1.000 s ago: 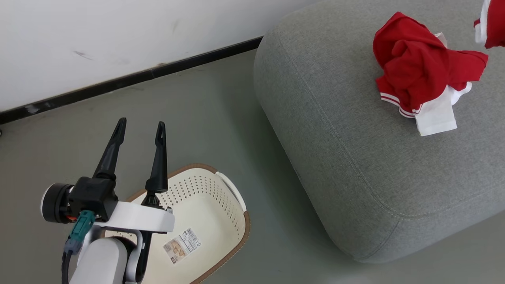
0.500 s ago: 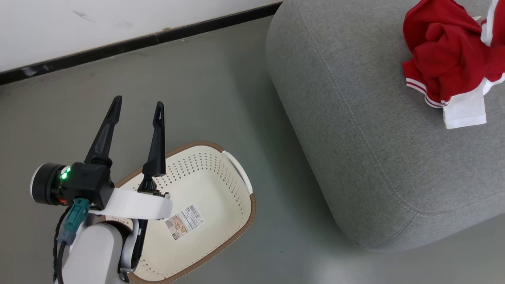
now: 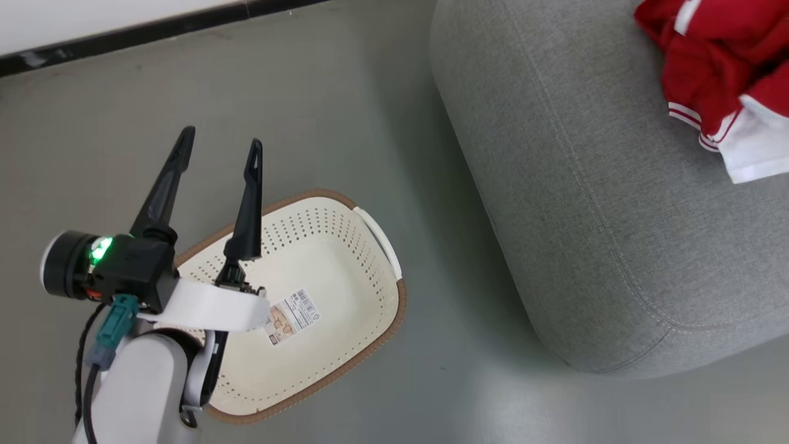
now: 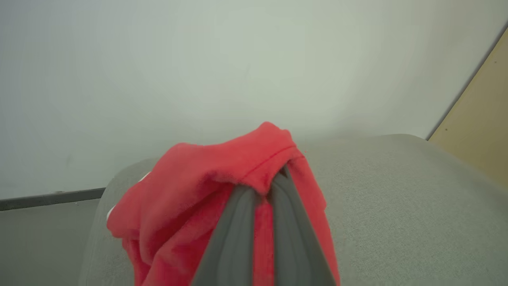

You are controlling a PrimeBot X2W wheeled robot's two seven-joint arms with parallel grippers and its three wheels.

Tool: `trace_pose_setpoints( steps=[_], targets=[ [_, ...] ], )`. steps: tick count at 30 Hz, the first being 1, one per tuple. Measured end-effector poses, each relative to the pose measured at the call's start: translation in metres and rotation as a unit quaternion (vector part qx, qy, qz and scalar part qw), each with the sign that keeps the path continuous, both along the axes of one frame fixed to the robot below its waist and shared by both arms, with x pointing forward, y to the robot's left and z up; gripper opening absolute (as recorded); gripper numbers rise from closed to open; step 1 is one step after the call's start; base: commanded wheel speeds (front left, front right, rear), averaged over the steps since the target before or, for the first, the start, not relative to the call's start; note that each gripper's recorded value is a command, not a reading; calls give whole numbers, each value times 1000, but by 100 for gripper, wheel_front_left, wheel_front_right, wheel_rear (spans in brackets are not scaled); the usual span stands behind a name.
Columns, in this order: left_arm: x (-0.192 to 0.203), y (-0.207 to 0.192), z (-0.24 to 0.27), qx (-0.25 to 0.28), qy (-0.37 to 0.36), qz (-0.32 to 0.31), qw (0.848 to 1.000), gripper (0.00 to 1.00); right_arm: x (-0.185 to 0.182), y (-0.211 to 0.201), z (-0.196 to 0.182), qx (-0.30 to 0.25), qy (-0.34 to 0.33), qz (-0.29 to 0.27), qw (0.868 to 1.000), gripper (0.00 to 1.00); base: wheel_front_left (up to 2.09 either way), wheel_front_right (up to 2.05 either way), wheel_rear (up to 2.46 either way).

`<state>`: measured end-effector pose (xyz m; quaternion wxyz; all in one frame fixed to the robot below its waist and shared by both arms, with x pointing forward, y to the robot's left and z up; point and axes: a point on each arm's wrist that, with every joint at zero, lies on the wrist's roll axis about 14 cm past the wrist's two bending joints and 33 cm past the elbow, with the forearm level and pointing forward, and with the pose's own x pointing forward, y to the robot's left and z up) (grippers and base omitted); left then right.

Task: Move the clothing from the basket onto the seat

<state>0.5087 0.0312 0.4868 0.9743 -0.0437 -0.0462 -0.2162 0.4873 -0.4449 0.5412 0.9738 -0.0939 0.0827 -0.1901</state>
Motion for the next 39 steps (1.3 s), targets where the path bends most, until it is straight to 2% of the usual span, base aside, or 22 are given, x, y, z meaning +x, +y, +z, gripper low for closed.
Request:
trace_pose_setpoints(
  steps=[2,7,22,27,28,29,32,33,34,35,38,39],
  targets=[
    [2,1,0,1,-2,0,1000,100,1,3,-7,1,6,3,1000,0,0,0,0],
    [11,3,-6,4,0,2,1000,100,-6,12,-54,19,56,2,998,0,0,0,0],
    [20,-3,-16,-2,6,-2,1000,100,-34,5,-101,40,103,-29,993,0,0,0,0],
    [20,-4,-15,-2,5,-3,1000,100,-36,10,-104,43,101,-26,994,0,0,0,0],
    [20,-4,-15,-2,4,-3,1000,100,-37,11,-104,44,101,-26,994,5,0,0,0],
    [20,-4,-14,-3,2,-3,1000,100,-37,11,-103,43,99,-24,994,18,0,0,0],
    [19,-5,-11,-5,1,-3,1000,100,-38,13,-102,41,98,-22,994,47,0,0,0],
    [18,-6,-9,-7,-1,-3,1000,100,-39,13,-102,40,98,-21,994,54,0,0,0],
    [18,-6,-9,-8,-3,-4,1000,100,-42,14,-103,39,100,-20,994,54,0,0,0],
    [18,-7,-8,-7,-2,-4,1000,100,-45,15,-106,39,105,-18,994,67,0,0,0],
    [17,-8,-8,-9,-2,-5,1000,100,-50,18,-112,39,114,-15,993,95,0,0,0],
    [17,-9,-7,-11,-2,-5,1000,100,-52,19,-112,39,115,-14,992,100,0,0,0]
  ],
)
